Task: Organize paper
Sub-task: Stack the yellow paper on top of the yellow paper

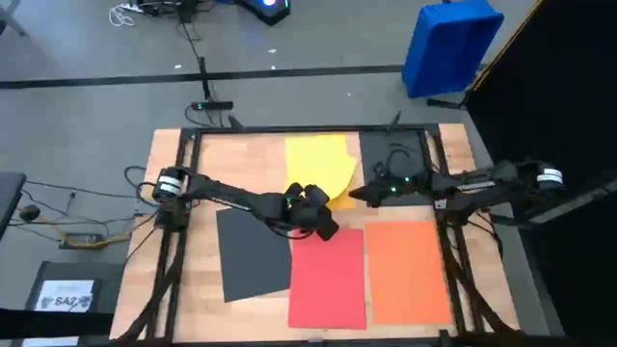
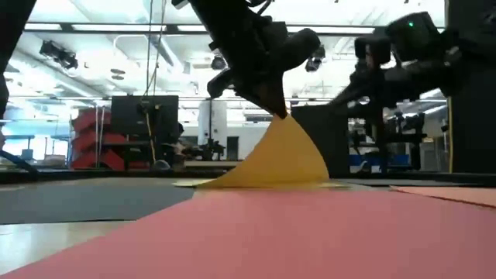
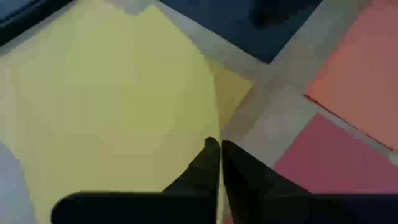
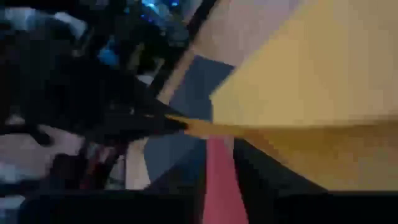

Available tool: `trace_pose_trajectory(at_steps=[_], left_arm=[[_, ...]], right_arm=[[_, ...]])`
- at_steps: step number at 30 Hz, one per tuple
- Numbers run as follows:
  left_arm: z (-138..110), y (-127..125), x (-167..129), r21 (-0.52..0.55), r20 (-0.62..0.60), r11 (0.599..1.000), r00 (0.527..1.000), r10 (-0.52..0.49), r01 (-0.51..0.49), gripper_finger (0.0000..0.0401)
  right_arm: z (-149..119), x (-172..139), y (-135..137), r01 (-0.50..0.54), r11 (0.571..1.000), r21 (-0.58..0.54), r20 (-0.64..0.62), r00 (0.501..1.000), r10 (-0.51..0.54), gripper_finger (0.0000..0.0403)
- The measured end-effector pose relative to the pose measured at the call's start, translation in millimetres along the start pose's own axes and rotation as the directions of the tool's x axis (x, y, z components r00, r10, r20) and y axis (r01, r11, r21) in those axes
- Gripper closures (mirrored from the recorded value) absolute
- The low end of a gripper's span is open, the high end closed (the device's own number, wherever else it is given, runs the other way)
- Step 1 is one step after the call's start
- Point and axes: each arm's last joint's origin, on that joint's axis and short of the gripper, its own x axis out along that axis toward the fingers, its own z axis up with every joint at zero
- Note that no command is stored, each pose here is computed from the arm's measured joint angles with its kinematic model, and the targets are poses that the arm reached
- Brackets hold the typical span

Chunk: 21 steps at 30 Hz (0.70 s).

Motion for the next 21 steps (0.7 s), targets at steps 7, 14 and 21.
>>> trace_pose_trajectory(at_steps=[7, 14, 21], left_arm=[[1.4, -1.0, 0.4, 0.012, 0.013, 1.000, 1.000, -0.009, 0.009, 0.0401], [3.9, -2.5, 0.5, 0.013, 0.034, 1.000, 0.999, -0.025, 0.024, 0.0401], [3.2, -1.6, 0.9, 0.021, 0.026, 1.000, 1.000, -0.018, 0.017, 0.0401]], right_arm=[[-3.4, -0.9, -5.9, 0.051, 0.982, 0.181, 0.000, 0.999, -0.052, 0.0204], [-4.3, 10.3, -10.6, 0.107, 0.949, 0.297, -0.026, 0.994, -0.104, 0.0136], [-7.0, 49.4, -13.2, 0.125, 0.939, 0.319, -0.111, 0.989, -0.094, 0.0128]])
